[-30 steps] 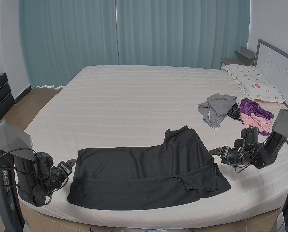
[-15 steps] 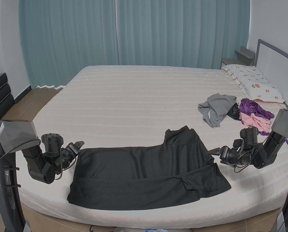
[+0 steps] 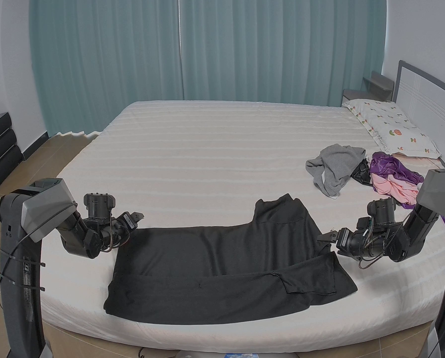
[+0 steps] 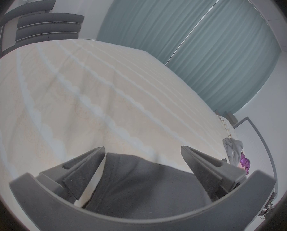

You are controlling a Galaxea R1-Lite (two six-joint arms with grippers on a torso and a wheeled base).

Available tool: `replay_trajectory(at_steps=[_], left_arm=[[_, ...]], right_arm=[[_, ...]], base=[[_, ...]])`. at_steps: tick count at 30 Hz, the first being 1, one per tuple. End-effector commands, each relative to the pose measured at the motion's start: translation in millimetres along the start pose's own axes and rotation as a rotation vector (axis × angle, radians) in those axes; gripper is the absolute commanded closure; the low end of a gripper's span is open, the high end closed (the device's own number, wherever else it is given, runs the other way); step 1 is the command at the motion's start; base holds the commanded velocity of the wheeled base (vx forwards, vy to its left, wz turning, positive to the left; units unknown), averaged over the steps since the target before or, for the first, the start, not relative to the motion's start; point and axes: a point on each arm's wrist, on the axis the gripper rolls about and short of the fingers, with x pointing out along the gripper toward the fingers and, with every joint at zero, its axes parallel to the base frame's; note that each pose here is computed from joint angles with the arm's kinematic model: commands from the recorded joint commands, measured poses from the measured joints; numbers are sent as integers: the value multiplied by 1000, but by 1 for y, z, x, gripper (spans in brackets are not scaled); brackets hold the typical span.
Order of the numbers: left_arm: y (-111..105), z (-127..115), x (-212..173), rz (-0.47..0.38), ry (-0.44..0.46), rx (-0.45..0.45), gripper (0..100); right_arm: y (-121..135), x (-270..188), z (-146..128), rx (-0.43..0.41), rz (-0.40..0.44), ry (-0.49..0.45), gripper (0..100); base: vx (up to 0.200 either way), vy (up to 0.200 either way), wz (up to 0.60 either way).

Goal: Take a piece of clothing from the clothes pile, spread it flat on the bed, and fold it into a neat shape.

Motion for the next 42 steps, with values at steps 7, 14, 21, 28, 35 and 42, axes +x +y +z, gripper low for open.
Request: replay_trajectory(at_steps=[7, 14, 21, 28, 35, 42], left_arm=[[10, -11, -3, 35, 42, -24, 100], [15, 1, -3, 45, -7, -82, 100], [19, 12, -8, 51, -40, -144, 100], [19, 10, -7, 50, -35, -143, 100], [19, 9, -6, 51, -30, -146, 100], [20, 7, -7, 52, -23, -146, 100]], right_arm=[[0, 3, -3, -2, -1, 11, 0], [0, 3, -3, -2, 0, 10, 0], [0, 3, -3, -1, -2, 12, 0], [1, 2, -1, -4, 5, 3, 0], [10, 6, 9, 0, 26, -34, 0], [39, 38, 35, -21, 21, -82, 0]], base=[[0, 0, 0], [0, 0, 0], [0, 0, 0], [0, 0, 0], [0, 0, 0], [0, 0, 0]])
